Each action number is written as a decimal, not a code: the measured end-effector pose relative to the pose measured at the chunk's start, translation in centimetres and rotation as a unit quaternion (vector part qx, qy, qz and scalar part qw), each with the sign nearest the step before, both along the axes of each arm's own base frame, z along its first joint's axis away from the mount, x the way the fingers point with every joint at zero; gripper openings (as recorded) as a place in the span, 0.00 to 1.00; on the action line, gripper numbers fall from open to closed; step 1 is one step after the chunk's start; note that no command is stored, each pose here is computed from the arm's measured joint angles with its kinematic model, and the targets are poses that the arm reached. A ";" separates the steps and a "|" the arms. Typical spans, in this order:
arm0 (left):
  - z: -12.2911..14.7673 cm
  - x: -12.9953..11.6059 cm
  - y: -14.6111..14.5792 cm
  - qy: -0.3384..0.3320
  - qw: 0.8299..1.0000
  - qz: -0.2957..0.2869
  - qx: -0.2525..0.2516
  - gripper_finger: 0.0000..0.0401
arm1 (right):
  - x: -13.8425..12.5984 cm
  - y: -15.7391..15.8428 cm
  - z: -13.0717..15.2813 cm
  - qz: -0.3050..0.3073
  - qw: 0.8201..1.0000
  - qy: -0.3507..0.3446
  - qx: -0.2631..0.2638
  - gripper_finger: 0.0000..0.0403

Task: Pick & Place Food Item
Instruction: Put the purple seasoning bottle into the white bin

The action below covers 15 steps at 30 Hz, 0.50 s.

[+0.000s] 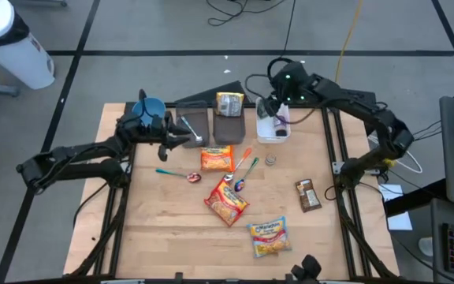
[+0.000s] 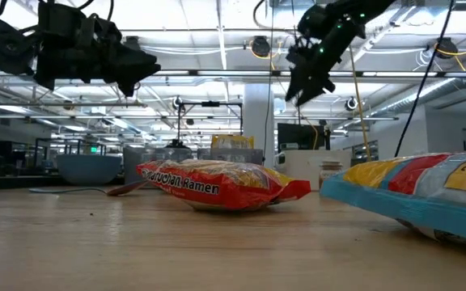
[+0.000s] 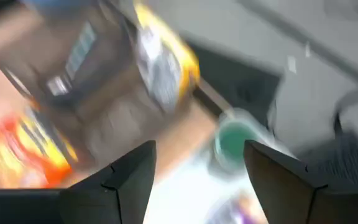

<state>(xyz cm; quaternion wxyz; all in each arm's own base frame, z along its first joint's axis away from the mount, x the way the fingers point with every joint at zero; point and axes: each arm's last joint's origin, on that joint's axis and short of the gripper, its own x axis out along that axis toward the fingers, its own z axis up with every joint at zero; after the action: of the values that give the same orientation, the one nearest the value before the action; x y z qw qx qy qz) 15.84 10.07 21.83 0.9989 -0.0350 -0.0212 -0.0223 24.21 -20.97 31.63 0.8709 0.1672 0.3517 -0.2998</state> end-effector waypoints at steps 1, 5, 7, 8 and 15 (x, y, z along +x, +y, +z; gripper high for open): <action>0.1 -0.1 0.0 -0.002 1.000 0.001 0.004 0.33 | 0.2 -0.2 -0.3 -0.001 1.000 0.019 0.021 0.59; 0.2 -0.1 -0.1 -0.006 1.000 0.001 0.015 0.33 | 1.2 -0.9 -2.0 -0.009 0.992 0.068 0.102 0.59; 0.2 -0.1 -0.1 -0.006 1.000 0.001 0.016 0.33 | 1.5 -1.1 -3.3 -0.011 0.985 0.098 0.142 0.59; 0.2 -0.1 -0.1 -0.006 1.000 0.001 0.016 0.33 | 1.6 -1.2 -3.9 -0.015 0.981 0.111 0.157 0.59; 0.2 -0.1 -0.1 -0.006 1.000 0.001 0.017 0.33 | 2.1 -1.7 -6.8 -0.044 0.961 0.166 0.215 0.59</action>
<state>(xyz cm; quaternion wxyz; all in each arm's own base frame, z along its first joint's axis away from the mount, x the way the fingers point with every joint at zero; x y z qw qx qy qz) 15.71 10.00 22.04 0.9993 -0.0178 -0.0264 -0.0219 26.30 -22.63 24.80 0.7298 0.3141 0.5395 -0.2785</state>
